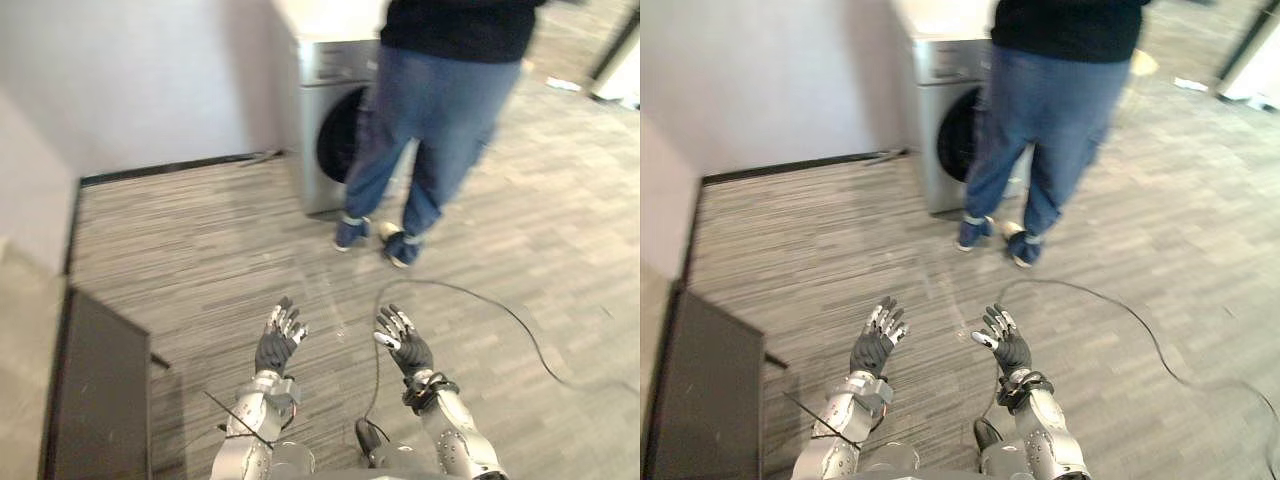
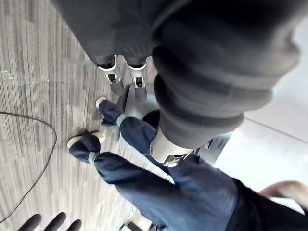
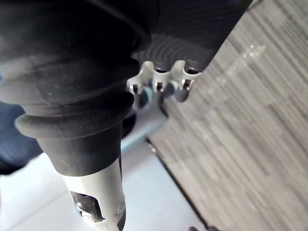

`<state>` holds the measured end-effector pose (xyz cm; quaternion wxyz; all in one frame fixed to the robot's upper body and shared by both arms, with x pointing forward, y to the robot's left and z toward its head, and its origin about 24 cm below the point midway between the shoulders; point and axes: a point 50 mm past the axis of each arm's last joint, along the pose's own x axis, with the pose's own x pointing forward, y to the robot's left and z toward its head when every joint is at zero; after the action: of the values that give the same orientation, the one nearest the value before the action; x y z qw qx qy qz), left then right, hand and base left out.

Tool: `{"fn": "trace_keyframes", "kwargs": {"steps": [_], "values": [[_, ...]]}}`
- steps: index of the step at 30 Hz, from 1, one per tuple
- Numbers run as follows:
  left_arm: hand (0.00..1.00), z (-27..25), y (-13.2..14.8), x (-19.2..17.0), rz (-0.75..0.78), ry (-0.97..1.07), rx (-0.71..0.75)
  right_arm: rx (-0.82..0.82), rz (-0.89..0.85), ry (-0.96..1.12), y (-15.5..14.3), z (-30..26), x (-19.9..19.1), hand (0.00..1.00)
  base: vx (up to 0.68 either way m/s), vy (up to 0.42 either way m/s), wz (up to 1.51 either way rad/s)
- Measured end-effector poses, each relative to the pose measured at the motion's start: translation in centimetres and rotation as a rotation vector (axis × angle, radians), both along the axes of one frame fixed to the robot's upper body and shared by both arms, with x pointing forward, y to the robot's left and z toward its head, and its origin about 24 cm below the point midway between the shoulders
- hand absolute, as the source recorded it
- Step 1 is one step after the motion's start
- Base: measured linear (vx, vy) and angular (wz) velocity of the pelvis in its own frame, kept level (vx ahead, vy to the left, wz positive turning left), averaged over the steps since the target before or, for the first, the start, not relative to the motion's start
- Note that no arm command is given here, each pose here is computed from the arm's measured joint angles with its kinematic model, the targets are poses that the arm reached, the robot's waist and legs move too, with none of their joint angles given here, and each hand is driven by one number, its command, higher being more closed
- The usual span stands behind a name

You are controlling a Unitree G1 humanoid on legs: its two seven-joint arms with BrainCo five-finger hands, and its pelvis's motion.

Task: Organize washtable

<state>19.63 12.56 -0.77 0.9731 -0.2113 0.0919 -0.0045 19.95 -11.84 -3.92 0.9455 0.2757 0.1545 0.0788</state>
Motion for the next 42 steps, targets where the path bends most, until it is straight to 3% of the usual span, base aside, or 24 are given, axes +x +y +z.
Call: {"fn": "trace_keyframes", "kwargs": {"steps": [5, 13, 15, 28, 37, 40, 41, 42], "values": [[0.0, 1.6, -0.7, 0.5, -0.008, -0.075, -0.027, 0.073, -0.075, -0.059, -0.1, 1.8, -0.5, 0.0, 0.06, 0.178, -1.35], [0.0, 1.8, -1.2, 1.4, -0.051, -0.088, 0.017, 0.105, -0.315, -0.102, -3.3, 3.2, -1.9, 0.0, -0.13, 0.114, -1.39], [0.0, 0.2, -0.2, 0.4, 0.011, 0.006, 0.021, 0.081, -0.284, -0.089, -2.9, 3.1, -1.9, 0.0, -0.2, 0.062, -1.84], [0.0, -1.5, 3.7, -1.1, 0.213, 0.098, 0.029, -0.019, -0.223, 0.032, -3.1, 0.0, -0.8, 0.0, -0.05, -0.051, -0.78], [0.0, -2.5, 1.6, -1.0, 0.128, 0.138, -0.008, -0.016, -0.306, 0.11, -4.2, -1.3, -1.6, 0.0, 0.03, 0.044, -0.11], [0.0, -2.4, 1.5, -0.9, 0.118, 0.136, -0.004, -0.034, -0.269, 0.182, -3.2, -2.6, -1.9, 0.0, 0.01, 0.056, -0.06], [0.0, -3.7, 2.8, -2.3, 0.142, 0.204, 0.036, -0.064, -0.154, 0.251, -1.4, -3.9, -1.6, 0.0, 0.0, 0.0, -0.03], [0.0, -3.7, 2.8, -2.3, 0.142, 0.204, 0.036, -0.064, -0.154, 0.251, -1.4, -3.9, -1.6, 0.0, 0.0, 0.0, 0.0]]}}
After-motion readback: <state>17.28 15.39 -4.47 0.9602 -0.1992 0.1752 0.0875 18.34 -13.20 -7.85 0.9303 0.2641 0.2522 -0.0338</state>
